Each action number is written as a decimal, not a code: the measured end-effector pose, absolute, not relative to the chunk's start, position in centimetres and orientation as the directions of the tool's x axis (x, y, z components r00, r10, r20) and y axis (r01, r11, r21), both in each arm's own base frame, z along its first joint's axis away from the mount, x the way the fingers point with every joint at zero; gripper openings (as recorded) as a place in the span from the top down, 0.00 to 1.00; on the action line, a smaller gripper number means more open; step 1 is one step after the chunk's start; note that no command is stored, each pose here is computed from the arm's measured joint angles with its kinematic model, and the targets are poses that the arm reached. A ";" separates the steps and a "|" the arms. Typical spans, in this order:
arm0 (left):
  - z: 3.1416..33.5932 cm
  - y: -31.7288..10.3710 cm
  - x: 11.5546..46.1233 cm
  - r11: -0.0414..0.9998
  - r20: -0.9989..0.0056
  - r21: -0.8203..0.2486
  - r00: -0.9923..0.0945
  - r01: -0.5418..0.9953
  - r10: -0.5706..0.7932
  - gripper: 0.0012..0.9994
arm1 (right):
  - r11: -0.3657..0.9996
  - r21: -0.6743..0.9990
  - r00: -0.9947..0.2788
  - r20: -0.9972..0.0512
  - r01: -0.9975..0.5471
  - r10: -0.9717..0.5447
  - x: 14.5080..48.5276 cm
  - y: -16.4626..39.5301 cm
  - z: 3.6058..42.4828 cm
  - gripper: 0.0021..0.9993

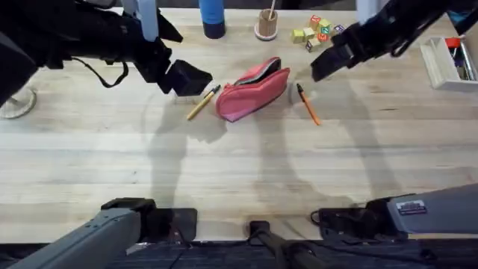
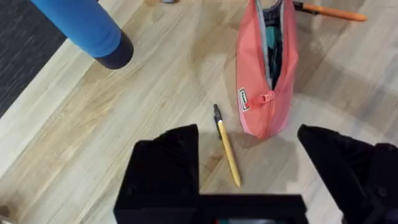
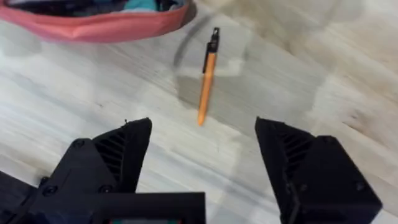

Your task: Unzip the bag, pick up the pens from the table one at a time and place them inside, then zip the bag closed.

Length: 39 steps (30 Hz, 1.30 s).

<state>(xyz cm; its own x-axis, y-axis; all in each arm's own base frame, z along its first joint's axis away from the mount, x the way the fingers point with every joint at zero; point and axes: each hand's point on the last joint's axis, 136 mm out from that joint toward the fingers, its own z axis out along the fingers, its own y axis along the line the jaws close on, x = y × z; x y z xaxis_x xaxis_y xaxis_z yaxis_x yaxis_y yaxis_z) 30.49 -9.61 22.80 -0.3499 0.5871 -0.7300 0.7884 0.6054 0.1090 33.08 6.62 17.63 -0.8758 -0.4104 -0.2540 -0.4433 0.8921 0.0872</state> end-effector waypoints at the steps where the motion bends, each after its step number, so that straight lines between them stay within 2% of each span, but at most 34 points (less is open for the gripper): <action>1: 22.8 -9.6 30.5 0.606 -0.730 0.109 -0.350 0.788 0.587 0.01 | 0.889 0.091 -0.876 -0.243 -0.448 -0.416 32.9 6.9 17.0 0.00; 9: 22.8 -9.6 30.5 0.606 -0.730 0.109 -0.350 0.788 0.587 0.01 | 0.890 0.109 -0.886 -0.206 -0.442 -0.415 32.6 7.7 11.0 0.00; 17: 22.8 -9.6 30.5 0.606 -0.730 0.109 -0.350 0.788 0.587 0.01 | 0.907 0.099 -0.892 -0.256 -0.408 -0.373 33.3 7.8 7.3 0.00; 23: 22.8 -9.6 30.5 0.606 -0.730 0.109 -0.350 0.788 0.587 0.01 | 0.916 0.083 -0.904 -0.223 -0.392 -0.366 31.8 7.1 4.4 0.00; 32: 22.8 -9.6 30.5 0.606 -0.730 0.109 -0.350 0.788 0.587 0.01 | 0.927 0.040 -0.907 -0.228 -0.372 -0.354 32.0 6.6 3.8 0.02; 35: 22.8 -9.6 30.5 0.606 -0.730 0.109 -0.350 0.788 0.587 0.01 | 0.934 0.023 -0.912 -0.224 -0.357 -0.343 32.2 6.3 3.7 0.15; 39: 22.8 -9.6 30.5 0.606 -0.730 0.109 -0.350 0.788 0.587 0.01 | 0.939 -0.009 -0.914 -0.228 -0.343 -0.336 32.6 6.0 3.6 0.45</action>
